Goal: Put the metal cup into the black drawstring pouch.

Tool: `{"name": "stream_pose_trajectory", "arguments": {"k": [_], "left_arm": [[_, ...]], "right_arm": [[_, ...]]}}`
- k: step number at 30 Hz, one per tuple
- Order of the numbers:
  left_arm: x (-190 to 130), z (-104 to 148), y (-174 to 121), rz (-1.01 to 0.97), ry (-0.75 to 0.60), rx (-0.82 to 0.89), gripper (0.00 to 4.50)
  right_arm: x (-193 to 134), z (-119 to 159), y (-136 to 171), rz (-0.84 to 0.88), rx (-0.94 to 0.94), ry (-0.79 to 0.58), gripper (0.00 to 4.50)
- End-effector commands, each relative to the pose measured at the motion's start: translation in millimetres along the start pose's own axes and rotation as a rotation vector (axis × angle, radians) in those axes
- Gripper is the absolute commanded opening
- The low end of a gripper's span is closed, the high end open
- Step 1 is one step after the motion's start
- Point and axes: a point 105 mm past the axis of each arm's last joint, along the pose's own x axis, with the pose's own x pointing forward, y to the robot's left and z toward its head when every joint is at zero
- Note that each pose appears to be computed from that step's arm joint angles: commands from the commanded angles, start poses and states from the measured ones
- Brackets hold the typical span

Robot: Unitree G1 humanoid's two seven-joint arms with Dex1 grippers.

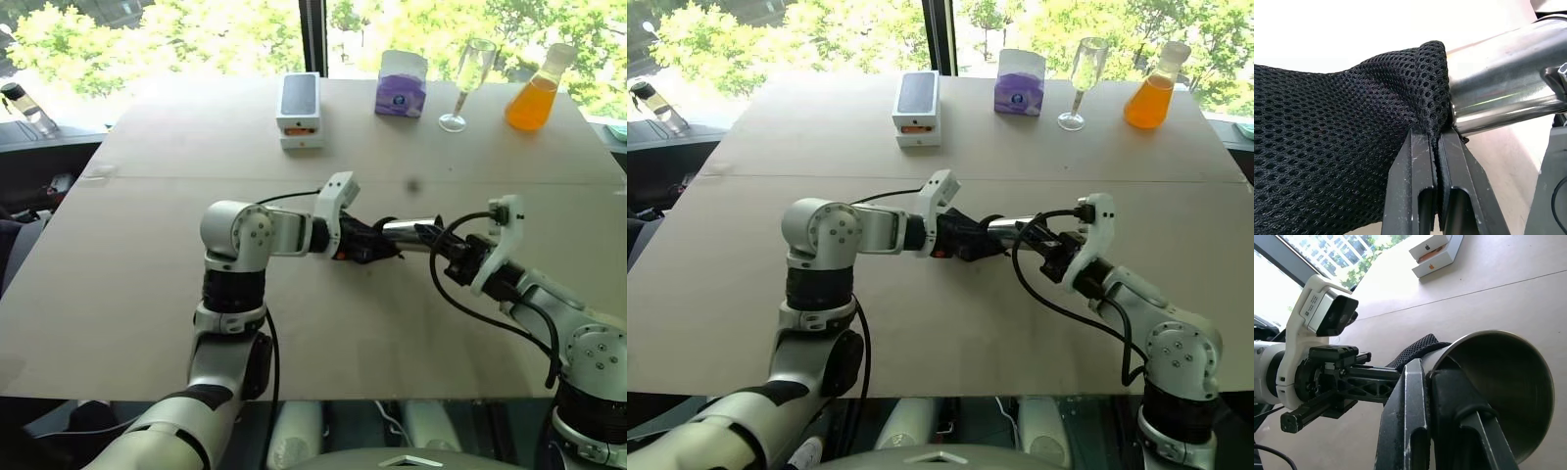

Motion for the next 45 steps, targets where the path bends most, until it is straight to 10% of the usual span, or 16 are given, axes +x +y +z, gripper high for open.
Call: {"name": "stream_pose_trajectory", "arguments": {"k": [1,33,45], "left_arm": [[-3,12,-30,-0.116,-0.039,0.086,0.0],[-11,15,-27,-0.102,-0.069,0.089,0.0],[-12,38,-21,-0.247,-0.293,-0.263,0.0]], "right_arm": [[7,-18,13,0.067,0.017,0.059,0.04],[27,5,13,0.152,0.134,-0.048,0.04],[24,34,-4,0.11,0.406,-0.222,0.04]]}}
